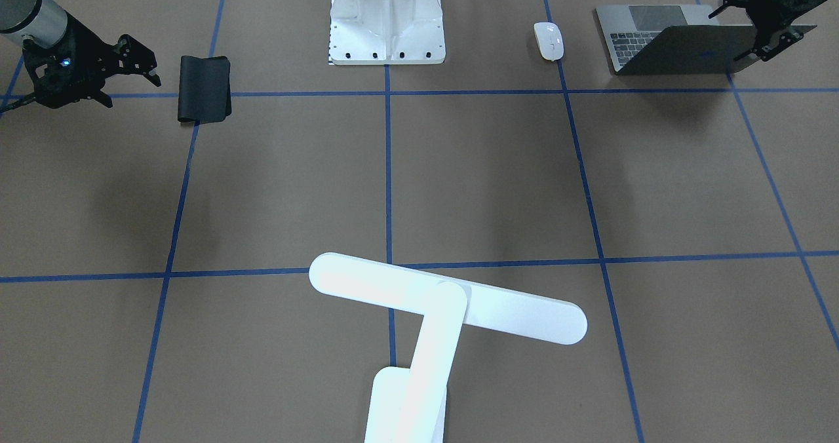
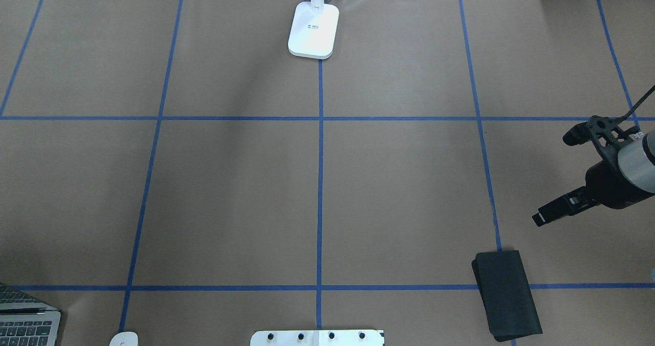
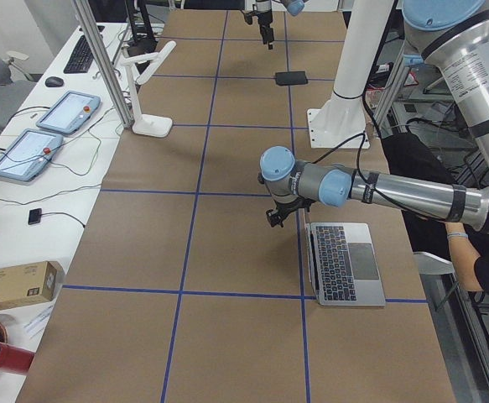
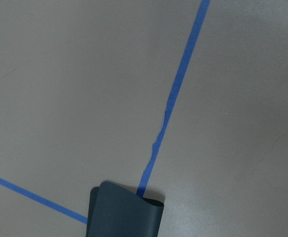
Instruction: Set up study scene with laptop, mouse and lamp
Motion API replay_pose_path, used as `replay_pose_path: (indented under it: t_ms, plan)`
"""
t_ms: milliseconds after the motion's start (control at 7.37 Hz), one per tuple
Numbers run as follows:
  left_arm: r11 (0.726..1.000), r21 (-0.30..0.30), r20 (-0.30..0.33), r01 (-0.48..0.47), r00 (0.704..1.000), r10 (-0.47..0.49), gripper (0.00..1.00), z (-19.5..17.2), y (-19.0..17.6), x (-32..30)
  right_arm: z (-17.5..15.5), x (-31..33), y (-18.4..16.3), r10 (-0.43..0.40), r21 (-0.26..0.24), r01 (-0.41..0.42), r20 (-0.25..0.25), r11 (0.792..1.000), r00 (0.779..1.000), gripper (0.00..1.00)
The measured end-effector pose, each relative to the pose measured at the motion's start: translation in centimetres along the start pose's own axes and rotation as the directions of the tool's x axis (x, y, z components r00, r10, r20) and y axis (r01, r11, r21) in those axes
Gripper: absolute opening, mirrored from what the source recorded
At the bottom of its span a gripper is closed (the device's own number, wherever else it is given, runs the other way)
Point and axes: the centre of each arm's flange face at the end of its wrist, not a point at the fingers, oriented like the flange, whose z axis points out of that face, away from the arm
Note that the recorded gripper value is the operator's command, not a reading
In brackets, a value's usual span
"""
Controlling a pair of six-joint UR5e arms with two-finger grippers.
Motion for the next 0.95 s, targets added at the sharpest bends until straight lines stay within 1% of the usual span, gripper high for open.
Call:
replay_pose_path:
  t_ms: [271, 407, 543, 678, 950]
  plan:
    - [1.0, -0.008, -0.008, -0.014, 1.0, 0.014, 0.99, 0.4, -0.3, 0.2, 0.0, -0.6, -0.5, -0.002, 0.004, 0.002, 0.01, 1.0, 1.0, 1.0]
    - [0.999, -0.008, -0.009, -0.032, 0.999, 0.032, 0.95, 0.6, -0.6, 0.3, -0.1, -0.6, -0.6, 0.012, 0.008, -0.012, 0.008, 1.0, 1.0, 1.0]
    - [0.998, -0.012, -0.011, -0.063, 0.998, 0.063, 0.91, 1.0, -1.0, 0.6, -0.1, -0.5, -0.6, 0.042, 0.011, -0.042, 0.004, 0.999, 0.999, 1.0]
    - [0.996, -0.021, -0.008, -0.092, 0.996, 0.092, 0.91, 1.5, -1.4, 0.8, -0.1, -0.6, -0.5, 0.061, 0.012, -0.061, 0.003, 0.998, 0.998, 1.0]
    - [0.989, -0.044, 0.001, -0.144, 0.989, 0.145, 0.89, 2.1, -1.3, 1.0, 0.0, -0.5, -0.1, 0.073, 0.004, -0.073, 0.001, 0.997, 0.997, 1.0]
